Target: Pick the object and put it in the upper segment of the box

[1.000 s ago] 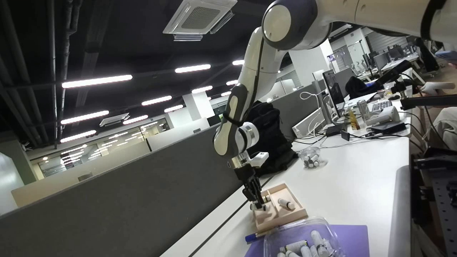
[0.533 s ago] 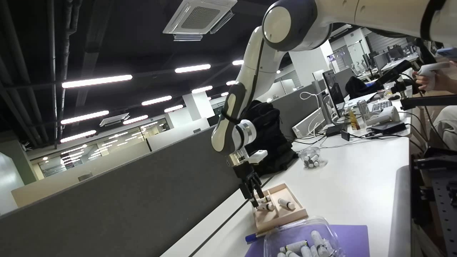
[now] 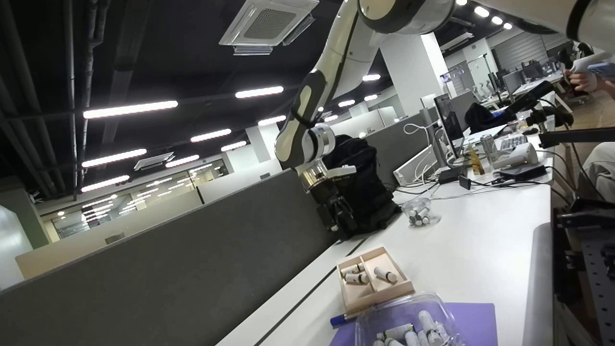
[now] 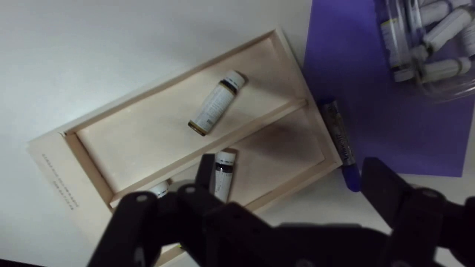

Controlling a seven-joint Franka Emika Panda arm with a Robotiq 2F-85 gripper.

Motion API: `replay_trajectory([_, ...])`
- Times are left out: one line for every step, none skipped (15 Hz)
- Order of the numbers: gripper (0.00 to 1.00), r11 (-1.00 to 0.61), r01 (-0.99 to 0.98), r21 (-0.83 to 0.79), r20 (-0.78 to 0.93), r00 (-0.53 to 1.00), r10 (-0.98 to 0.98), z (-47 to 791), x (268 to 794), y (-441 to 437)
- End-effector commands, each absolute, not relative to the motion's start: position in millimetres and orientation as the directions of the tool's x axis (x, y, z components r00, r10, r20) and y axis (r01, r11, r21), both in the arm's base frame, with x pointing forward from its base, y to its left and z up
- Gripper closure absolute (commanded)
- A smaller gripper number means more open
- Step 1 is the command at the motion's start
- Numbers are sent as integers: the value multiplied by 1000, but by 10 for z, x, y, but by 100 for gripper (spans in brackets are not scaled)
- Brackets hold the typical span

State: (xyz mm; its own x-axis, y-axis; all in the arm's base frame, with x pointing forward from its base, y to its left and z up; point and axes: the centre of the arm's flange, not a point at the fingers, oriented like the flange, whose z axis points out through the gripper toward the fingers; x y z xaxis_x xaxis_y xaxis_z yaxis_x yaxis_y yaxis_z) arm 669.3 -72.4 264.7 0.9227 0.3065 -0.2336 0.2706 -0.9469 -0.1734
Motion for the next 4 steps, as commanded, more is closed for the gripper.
replay_trajectory([0, -959, 219, -181, -328, 906, 269, 3146, 6381, -936])
replay_trajectory([0, -962, 205, -180, -341, 904, 257, 3229, 6310, -1017])
replay_trajectory([0, -967, 186, -174, -350, 906, 238, 3283, 6259, -1093])
replay_trajectory([0, -975, 158, -156, -354, 913, 204, 3299, 6204, -1201])
